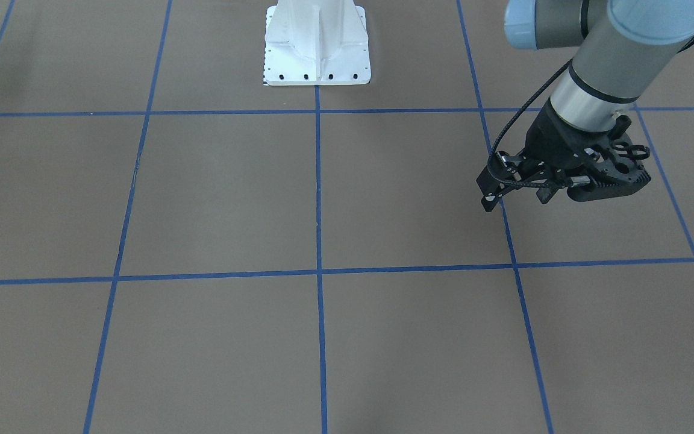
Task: Left arm hands cup to right arm to dump lemon
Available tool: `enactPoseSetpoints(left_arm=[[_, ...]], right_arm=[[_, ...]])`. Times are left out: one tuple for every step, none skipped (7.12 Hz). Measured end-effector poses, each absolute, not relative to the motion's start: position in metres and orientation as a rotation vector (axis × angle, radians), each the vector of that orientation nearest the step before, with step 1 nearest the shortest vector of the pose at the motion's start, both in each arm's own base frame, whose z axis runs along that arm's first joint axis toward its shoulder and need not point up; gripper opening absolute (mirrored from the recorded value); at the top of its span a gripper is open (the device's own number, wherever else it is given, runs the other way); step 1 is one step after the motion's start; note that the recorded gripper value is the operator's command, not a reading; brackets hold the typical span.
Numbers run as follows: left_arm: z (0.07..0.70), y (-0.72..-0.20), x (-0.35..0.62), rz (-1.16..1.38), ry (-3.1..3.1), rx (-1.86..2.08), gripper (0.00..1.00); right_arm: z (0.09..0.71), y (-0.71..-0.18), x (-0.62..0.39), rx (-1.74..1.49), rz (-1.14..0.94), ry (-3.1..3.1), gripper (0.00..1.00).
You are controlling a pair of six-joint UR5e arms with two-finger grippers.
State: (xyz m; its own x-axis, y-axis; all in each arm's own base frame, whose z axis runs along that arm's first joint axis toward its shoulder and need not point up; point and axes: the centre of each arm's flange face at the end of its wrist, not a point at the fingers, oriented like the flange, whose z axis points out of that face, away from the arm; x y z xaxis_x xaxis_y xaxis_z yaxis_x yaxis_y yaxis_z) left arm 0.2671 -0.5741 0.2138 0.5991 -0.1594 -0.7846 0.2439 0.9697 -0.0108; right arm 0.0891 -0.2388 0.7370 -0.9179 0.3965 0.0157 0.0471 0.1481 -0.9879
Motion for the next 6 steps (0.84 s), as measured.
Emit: enactPoseSetpoints(left_arm=[[0.214,-0.5743,0.2672,-0.235,0.898,0.101,1.0],[0.2146,-0.5747,0.2675,-0.234,0.897,0.101,1.0],[0.2154,-0.5752,0.2677,-0.233,0.895,0.101,1.0],[0.2154,-0.5759,0.2677,-0.233,0.892,0.105,1.0],[0.2149,-0.5766,0.2677,-0.233,0.889,0.11,1.0],[0.2141,-0.5771,0.2678,-0.233,0.889,0.113,1.0]], right_arm=[[0.7359,-0.2401,0.0891,-0.454,1.845,-2.163,0.23],[0.7344,-0.2408,0.0891,-0.491,1.85,-2.177,0.23],[0.7328,-0.2405,0.0893,-0.525,1.848,-2.197,0.23],[0.7314,-0.241,0.0895,-0.548,1.845,-2.212,0.23],[0.7306,-0.242,0.0896,-0.557,1.843,-2.22,0.23],[0.7302,-0.2425,0.0897,-0.558,1.84,-2.224,0.23]])
